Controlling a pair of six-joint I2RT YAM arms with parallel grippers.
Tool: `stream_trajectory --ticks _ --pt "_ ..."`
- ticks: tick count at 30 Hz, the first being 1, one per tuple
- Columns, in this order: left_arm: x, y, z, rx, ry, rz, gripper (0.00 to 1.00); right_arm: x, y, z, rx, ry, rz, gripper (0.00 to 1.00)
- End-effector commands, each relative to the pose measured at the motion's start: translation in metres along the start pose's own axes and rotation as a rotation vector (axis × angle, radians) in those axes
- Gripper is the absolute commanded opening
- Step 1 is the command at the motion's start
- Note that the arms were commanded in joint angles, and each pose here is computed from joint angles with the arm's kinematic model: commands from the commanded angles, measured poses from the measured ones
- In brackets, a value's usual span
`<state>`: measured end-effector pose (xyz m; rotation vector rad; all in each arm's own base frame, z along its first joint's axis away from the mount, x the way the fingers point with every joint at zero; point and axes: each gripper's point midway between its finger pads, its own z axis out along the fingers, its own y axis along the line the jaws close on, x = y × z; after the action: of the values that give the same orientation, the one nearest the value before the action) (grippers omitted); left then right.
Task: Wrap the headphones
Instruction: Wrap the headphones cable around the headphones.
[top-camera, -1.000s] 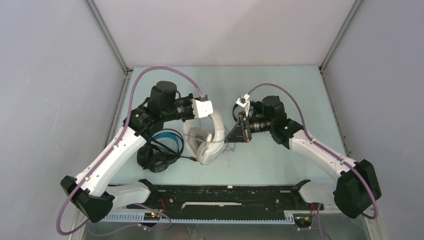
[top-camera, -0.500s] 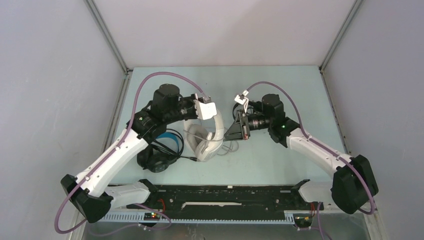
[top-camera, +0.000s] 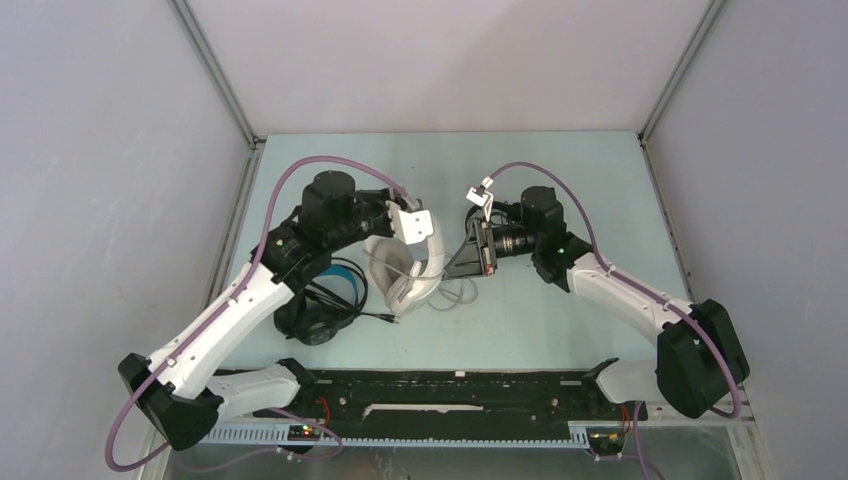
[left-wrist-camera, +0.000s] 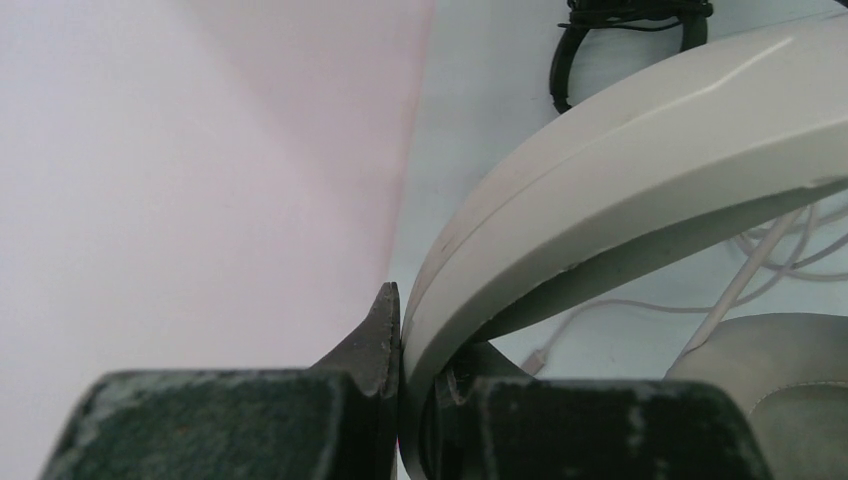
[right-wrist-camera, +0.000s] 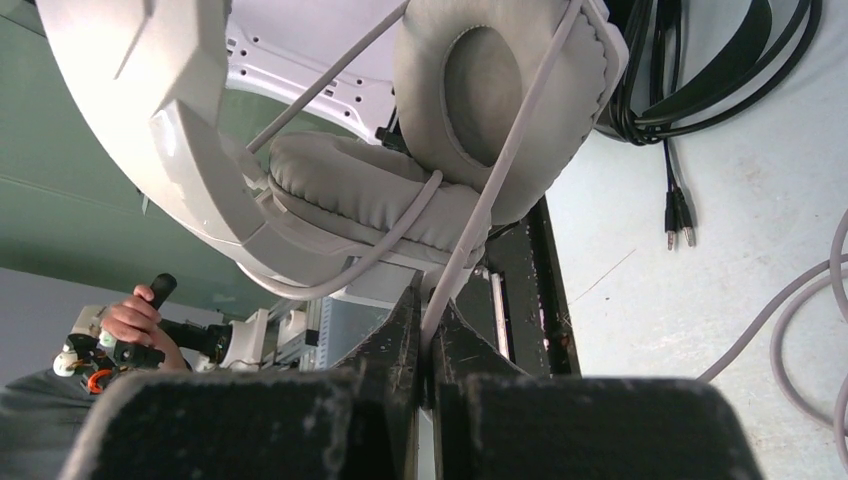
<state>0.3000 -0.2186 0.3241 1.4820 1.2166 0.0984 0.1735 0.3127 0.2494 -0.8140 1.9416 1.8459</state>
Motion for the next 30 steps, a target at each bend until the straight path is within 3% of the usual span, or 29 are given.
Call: stream_trajectory --ticks 1,19,30 --pt "0.070 0.038 -0.024 -0.146 0.369 0.228 0.00 0.007 0.057 -0.010 -0.207 0.124 -0.103 0.00" --pt "0.062 0.062 -0.021 -0.241 0.361 0.268 0.00 0.003 0.083 -0.005 -0.309 0.174 -0.135 0.04" --pt "0.061 0.072 -0.021 -0.318 0.352 0.205 0.00 -0.005 0.089 -0.001 -0.345 0.174 -0.139 0.12"
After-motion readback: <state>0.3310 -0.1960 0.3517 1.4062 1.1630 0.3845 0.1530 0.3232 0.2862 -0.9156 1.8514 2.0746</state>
